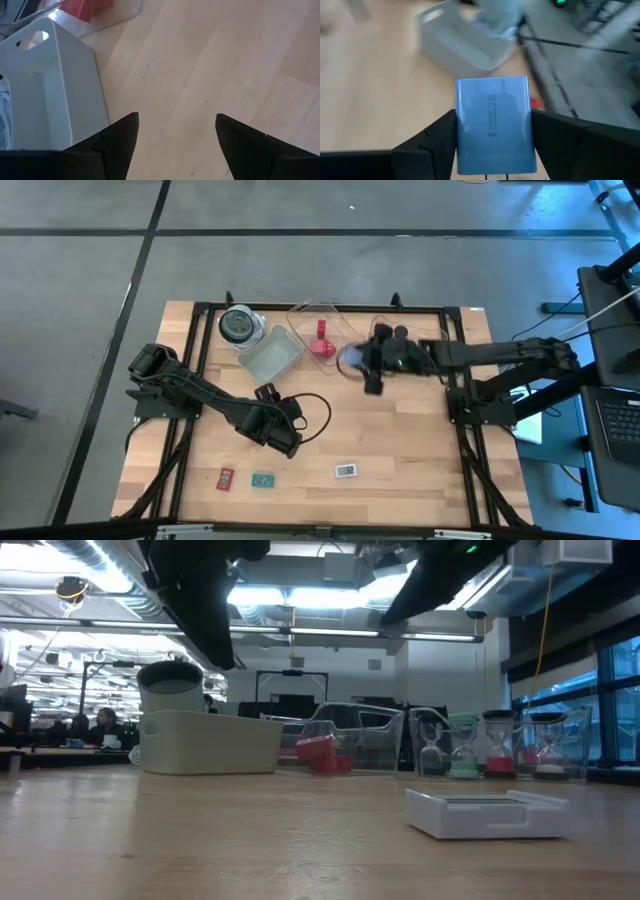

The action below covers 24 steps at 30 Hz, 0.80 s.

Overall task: Pick & Place Office items
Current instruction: Put the purple charger adapter into the left transparent bin

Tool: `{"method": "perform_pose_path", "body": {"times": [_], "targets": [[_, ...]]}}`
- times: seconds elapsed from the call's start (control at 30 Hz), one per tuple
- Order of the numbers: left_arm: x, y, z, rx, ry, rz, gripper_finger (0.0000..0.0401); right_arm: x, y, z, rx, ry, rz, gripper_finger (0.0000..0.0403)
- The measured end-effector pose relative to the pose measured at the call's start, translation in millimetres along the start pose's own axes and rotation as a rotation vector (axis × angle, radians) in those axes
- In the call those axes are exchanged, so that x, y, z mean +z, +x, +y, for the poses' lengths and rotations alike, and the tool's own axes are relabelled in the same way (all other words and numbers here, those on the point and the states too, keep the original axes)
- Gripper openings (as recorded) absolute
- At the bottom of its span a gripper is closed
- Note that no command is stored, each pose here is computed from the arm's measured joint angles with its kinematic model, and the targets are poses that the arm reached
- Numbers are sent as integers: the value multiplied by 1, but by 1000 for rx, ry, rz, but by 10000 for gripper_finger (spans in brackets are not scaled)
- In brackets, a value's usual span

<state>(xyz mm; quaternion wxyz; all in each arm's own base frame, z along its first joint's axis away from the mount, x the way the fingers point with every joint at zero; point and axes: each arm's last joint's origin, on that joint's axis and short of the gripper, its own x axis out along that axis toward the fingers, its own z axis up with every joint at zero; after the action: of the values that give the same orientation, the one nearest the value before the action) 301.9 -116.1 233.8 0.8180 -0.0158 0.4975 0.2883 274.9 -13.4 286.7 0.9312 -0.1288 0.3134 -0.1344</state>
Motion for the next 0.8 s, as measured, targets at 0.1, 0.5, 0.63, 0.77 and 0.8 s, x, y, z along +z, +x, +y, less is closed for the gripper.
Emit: {"method": "perform_pose_path", "body": {"times": [0.1,0.5,0.63,0.77,0.8], "targets": [[-1,0,1,7,6,7,262,-2,21,-22,-82,92,-7,212],[-4,0,4,39,27,35,262,-50,111,-79,-185,520,94,213],[-4,0,5,49,32,38,262,-62,127,-86,-60,654,127,214],[-4,0,6,64,34,26,262,-63,138,-88,-36,666,141,214],[-4,0,6,64,31,26,262,-62,141,-88,-35,666,144,214]]}}
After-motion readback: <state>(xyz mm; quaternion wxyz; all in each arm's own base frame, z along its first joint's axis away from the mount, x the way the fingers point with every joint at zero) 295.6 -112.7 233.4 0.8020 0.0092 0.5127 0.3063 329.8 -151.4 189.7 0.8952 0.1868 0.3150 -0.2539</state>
